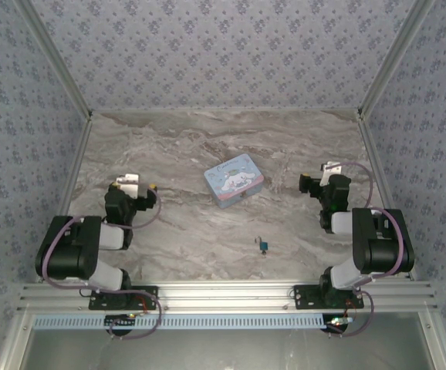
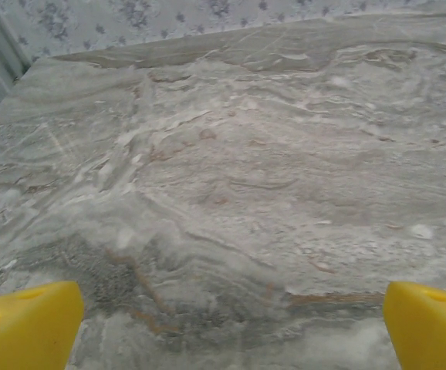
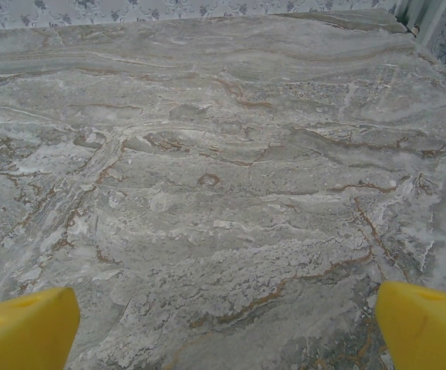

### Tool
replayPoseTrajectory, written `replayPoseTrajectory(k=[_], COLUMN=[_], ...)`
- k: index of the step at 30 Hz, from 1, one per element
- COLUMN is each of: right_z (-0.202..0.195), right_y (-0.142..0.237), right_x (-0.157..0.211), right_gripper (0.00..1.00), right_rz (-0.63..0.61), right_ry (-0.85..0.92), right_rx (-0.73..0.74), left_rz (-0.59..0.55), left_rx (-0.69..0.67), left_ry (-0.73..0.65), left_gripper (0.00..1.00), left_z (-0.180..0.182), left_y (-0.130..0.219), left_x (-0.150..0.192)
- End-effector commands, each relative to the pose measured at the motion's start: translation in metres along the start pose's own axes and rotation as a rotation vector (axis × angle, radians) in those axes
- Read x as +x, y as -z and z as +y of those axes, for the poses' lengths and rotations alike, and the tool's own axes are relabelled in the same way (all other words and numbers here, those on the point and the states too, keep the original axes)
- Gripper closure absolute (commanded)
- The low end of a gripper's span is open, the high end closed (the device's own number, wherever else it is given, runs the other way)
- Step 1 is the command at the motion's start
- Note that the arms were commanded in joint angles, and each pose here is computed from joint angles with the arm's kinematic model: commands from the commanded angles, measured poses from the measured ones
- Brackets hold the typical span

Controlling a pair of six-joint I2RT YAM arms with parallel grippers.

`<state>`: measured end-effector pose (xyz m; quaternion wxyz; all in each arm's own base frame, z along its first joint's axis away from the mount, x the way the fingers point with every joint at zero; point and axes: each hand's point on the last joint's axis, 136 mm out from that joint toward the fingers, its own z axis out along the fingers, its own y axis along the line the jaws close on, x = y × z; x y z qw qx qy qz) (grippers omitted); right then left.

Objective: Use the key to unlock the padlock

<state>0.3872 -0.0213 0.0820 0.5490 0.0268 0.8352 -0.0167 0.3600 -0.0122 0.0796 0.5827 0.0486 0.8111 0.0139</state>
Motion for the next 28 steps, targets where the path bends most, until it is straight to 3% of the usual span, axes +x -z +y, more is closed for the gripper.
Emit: replayPoseTrajectory(k=[1, 5, 7, 28], right_z=[-0.001, -0.001, -0.001, 0.002], right_y=[-0.002, -0.002, -0.001, -0.003], right_x=[-0.002, -0.001, -0.001, -0.001], right_gripper=[0.0, 0.0, 0.0, 0.0], right_rz=[0.001, 0.002, 0.002, 0.009], right_ry=[0.015, 0.015, 0.017, 0.035], right_rx=[0.013, 0.013, 0.016, 0.01], left_rz=[-0.076, 0.079, 0.056, 0.07], left_rx=[0.014, -0.037, -0.055, -0.08], left_ry=[0.03, 0.111, 0.162, 0.128], left_gripper=[0.01, 0.01, 0.01, 0.01], left_z=[0.001, 0.021, 0.031, 0.028], left_y=[-0.007, -0.032, -0.03, -0.032], left_x=[-0.024, -0.018, -0.018, -0.018])
